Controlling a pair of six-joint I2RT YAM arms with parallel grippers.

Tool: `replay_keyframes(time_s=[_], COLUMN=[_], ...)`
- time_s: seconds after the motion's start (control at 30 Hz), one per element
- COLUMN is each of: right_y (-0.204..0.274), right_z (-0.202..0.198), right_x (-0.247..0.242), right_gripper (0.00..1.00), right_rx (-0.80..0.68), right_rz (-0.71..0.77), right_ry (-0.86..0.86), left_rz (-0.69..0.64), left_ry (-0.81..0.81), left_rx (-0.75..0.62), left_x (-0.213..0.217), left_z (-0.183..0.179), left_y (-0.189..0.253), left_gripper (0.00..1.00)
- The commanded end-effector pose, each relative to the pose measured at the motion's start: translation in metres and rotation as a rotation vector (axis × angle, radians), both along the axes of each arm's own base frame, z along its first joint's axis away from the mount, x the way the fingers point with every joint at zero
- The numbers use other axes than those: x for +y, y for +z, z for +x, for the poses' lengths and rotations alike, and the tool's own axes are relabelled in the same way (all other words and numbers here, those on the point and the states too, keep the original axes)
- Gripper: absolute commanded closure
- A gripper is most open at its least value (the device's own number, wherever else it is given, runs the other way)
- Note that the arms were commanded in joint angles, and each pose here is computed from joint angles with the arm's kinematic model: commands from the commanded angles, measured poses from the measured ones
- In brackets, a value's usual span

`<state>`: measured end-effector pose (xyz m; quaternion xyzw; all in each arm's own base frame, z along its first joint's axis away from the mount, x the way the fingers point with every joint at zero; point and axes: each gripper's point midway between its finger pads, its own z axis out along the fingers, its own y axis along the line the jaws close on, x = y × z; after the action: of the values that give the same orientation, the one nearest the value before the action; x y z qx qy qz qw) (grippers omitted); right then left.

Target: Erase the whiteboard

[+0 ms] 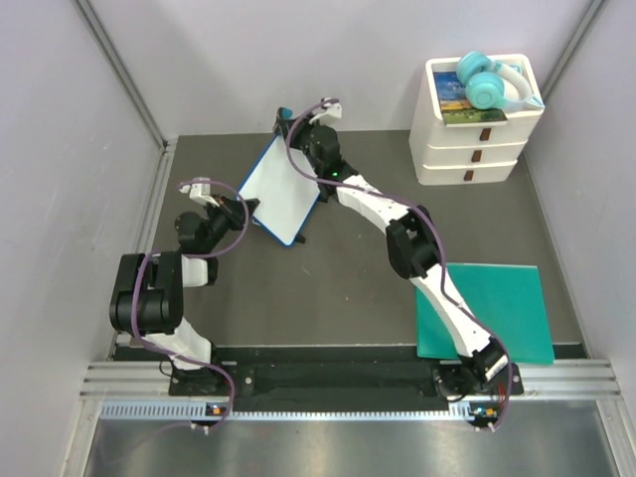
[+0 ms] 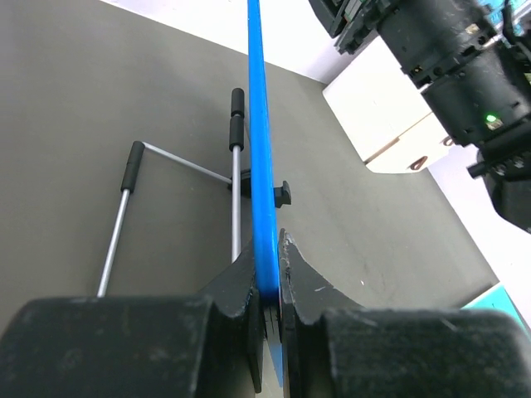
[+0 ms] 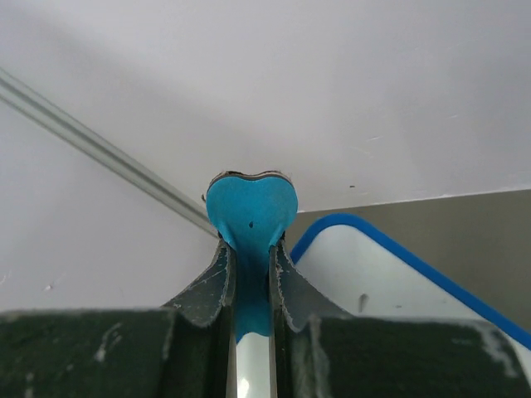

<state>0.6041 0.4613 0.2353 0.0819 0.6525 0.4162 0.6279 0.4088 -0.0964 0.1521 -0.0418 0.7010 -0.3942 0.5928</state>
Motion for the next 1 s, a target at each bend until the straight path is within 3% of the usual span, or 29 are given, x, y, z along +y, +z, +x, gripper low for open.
replay_keyframes(time_s=[0.0, 0.33, 0.6, 0.97], right_y=[-0.071, -0.103, -0.046, -0.029], right_z=[0.032, 0.025, -0.003, -0.057], right_x=[-0.039, -0.039, -0.007, 0.058], right_gripper=[1.0, 1.0, 1.0, 1.0], right_rx=[0.174, 0.219, 0.078, -0.035], right_rz=[0.034, -0.001, -0.083, -0.162], right_ry=[-0.089, -0.02, 0.061, 0.196], left_rz=[0.092, 0.1, 0.117, 0.136], left_ry=[-0.297, -0.305, -0.307, -0.316], left_rx=[0.151, 0.152, 0.159, 0.16], left_x=[-0.051, -0.053, -0.054, -0.058], left_z=[-0.055, -0.057, -0.057, -0.06], left_y=[-0.06, -0.061, -0.065, -0.066], left_gripper=[1.0, 1.0, 1.0, 1.0])
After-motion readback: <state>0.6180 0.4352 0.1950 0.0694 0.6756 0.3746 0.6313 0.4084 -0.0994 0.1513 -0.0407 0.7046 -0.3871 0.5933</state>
